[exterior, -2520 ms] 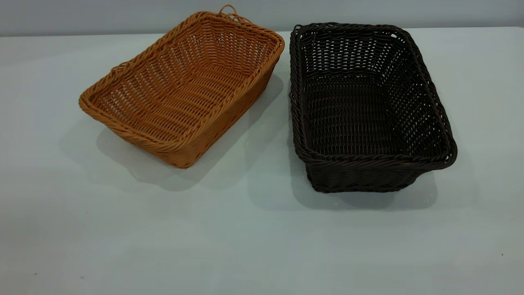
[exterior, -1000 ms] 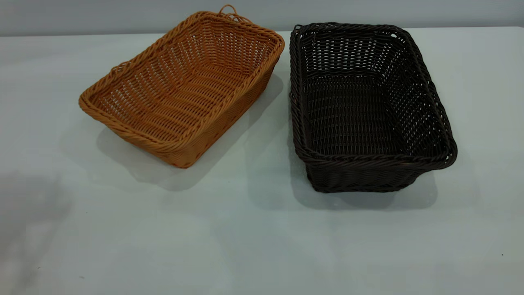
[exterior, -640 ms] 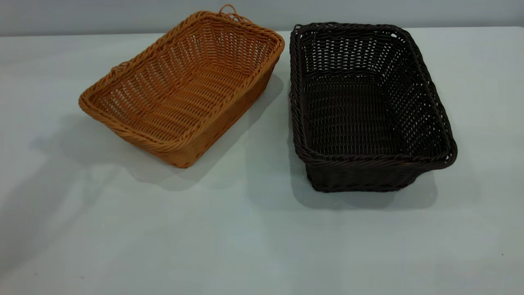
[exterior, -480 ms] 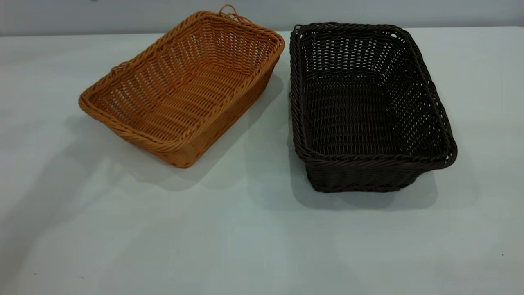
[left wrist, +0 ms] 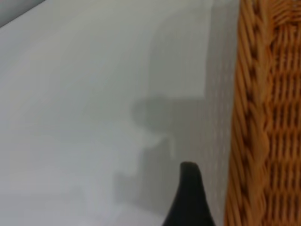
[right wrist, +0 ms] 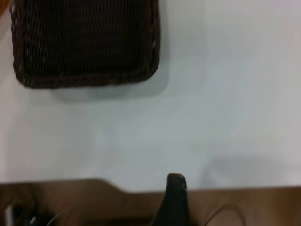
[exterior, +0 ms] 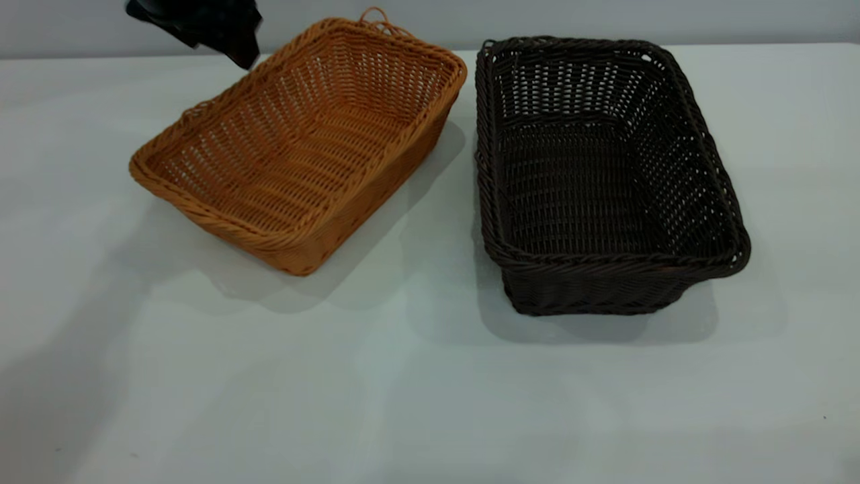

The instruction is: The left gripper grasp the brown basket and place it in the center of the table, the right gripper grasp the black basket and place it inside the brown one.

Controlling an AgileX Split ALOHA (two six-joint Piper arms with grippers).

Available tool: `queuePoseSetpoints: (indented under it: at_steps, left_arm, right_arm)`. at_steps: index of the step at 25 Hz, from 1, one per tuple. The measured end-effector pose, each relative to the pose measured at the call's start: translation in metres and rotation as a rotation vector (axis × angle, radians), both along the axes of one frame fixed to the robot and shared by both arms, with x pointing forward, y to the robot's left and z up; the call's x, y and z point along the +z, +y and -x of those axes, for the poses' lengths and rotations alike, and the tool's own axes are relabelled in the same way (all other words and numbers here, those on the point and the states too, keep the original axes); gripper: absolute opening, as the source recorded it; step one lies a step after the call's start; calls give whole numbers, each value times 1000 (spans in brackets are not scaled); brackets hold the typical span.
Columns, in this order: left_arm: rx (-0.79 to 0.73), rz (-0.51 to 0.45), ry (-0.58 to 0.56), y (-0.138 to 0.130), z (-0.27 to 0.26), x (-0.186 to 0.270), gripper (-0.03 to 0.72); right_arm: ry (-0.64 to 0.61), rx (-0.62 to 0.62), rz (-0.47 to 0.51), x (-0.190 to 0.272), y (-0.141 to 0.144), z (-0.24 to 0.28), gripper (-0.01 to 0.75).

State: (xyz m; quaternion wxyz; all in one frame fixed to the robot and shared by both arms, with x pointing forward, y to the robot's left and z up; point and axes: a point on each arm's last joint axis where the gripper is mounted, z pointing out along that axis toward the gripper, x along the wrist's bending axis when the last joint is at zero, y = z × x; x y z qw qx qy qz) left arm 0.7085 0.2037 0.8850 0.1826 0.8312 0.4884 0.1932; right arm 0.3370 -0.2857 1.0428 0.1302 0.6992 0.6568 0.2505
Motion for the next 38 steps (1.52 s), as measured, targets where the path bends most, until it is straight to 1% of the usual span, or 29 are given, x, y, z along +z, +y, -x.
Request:
queuePoseSetpoints:
  at_steps: [4, 8, 11, 13, 15, 18, 19, 22, 26, 29, 32, 36, 38]
  left_arm:
    - [-9, -2, 21, -8, -11, -27, 530]
    - [-19, -6, 49, -14, -15, -51, 526]
    - [-21, -9, 67, -16, -15, -63, 479]
    - [-23, -12, 73, -16, -14, -67, 407]
    - [-23, -12, 67, -16, -15, -67, 309]
    - [-24, -11, 65, -16, -15, -66, 131]
    - [-18, -3, 69, -16, -15, -66, 98]
    - [-10, 6, 64, -16, -16, -55, 85]
    - [9, 30, -5, -11, -20, -15, 83]
    - [17, 38, -82, -3, -23, 21, 81]
    - [28, 45, -135, 4, -24, 46, 81]
    - [28, 48, -153, 4, -23, 55, 81]
    - [28, 48, -151, 4, -23, 55, 81]
  right_arm:
    - [131, 13, -59, -15, 5, -24, 592]
    - [255, 37, -150, -33, 13, -45, 592]
    - [329, 56, -245, -45, 21, -58, 592]
    - [363, 63, -320, -52, 26, -67, 591]
    - [399, 59, -390, -61, 31, -77, 588]
    - [450, 43, -477, -75, 37, -90, 578]
    - [469, 32, -500, -81, 38, -95, 576]
    - [525, -13, -549, -100, 45, -107, 575]
    - [578, -106, -587, -128, 62, -120, 573]
    - [579, -225, -622, -149, 73, -130, 573]
    - [558, -346, -659, -169, 76, -141, 573]
    - [537, -494, -682, -194, 73, -151, 573]
    - [535, -538, -677, -206, 71, -154, 573]
